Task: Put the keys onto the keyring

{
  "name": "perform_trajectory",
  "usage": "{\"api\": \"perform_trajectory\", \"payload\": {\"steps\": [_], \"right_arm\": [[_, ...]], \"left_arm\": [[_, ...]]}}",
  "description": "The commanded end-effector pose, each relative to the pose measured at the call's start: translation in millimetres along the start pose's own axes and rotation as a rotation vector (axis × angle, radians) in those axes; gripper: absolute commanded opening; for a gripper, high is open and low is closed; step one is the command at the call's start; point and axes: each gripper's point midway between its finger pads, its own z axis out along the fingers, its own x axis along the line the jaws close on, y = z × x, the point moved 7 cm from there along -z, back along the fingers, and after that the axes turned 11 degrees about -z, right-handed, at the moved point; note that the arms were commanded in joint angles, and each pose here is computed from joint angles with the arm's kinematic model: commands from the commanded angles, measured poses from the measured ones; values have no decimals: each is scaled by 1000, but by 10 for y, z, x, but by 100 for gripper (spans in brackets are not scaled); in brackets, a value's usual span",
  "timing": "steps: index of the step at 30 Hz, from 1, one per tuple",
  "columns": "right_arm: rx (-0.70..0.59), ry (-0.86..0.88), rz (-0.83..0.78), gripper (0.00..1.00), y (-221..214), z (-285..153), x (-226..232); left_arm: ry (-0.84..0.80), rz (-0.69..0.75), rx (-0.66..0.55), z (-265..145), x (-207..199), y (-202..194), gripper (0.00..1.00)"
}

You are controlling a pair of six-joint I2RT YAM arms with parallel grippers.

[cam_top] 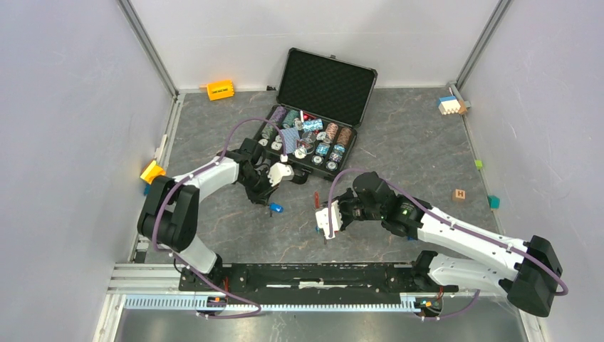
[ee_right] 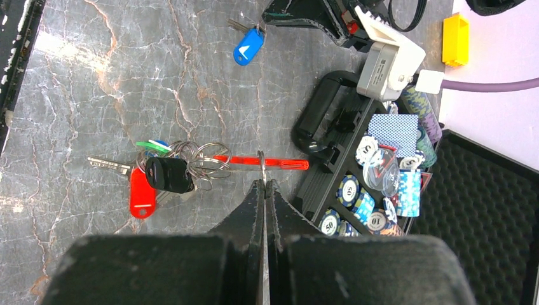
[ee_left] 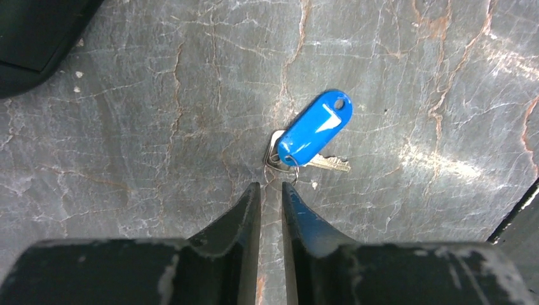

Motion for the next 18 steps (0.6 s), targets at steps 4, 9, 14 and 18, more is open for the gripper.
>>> {"api": "perform_trajectory", "payload": {"steps": [4, 9, 14, 18], "right_arm": [[-34, -43, -17, 0, 89, -13, -180], [-28, -37, -14, 0, 77, 3, -171], [-27, -32, -13, 0, 76, 4, -168], [-27, -35, -14, 0, 79, -4, -171]], "left_arm": [[78, 91, -48, -206, -1, 33, 35], [116, 295, -96, -206, -11, -54, 45], [87, 461, -102, -120, 8, -68, 58], [120, 577, -123, -47, 86, -24, 59]]}}
